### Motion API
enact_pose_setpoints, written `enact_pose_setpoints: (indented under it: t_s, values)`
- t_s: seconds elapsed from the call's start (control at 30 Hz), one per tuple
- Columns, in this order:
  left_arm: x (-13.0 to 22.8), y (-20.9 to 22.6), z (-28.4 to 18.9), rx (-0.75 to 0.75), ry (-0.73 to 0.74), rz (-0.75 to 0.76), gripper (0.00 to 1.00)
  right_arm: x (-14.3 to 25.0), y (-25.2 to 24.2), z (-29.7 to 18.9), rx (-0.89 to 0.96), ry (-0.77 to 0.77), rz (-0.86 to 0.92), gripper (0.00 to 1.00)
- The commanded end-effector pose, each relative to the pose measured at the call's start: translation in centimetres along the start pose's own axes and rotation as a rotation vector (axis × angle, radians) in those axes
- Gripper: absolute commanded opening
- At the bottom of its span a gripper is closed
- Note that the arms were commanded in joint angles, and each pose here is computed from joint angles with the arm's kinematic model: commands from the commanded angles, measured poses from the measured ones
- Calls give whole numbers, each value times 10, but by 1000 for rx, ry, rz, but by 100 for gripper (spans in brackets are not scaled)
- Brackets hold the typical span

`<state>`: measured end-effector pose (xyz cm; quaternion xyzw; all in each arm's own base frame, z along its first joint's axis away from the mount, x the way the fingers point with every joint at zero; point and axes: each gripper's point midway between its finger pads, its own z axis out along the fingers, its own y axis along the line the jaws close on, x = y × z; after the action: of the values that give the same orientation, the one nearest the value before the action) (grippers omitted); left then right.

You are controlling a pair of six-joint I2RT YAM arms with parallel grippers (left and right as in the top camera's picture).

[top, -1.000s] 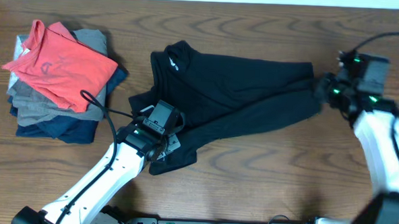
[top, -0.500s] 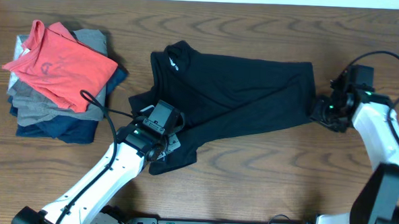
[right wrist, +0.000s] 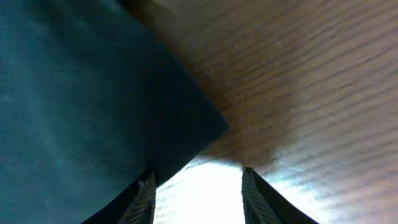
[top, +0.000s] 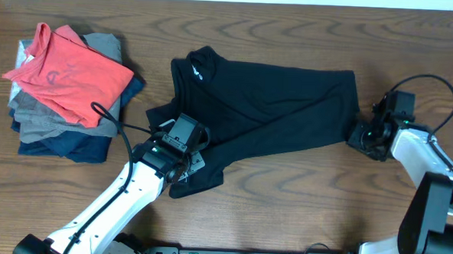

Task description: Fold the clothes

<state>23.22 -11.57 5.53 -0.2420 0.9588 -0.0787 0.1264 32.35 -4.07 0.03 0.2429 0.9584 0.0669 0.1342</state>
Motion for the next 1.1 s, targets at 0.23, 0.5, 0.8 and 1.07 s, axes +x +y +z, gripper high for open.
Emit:
enact_pose_setpoints:
  t_s: [0.23, 0.5, 0.8, 1.07]
  values:
    - [-3, 4, 0, -13, -16, 4, 9, -6, 7, 18, -54, -50, 49, 43]
    - [-4, 3, 0, -13, -16, 4, 9, 2, 18, 17, -109, -12, 43, 17]
    - [-7, -1, -3, -2, -25, 81, 6, -5, 6, -2, -74, -36, 44, 1]
    - [-26, -27, -37, 76, -98, 293, 6, -40, -18, -129, -25, -182, 93, 1]
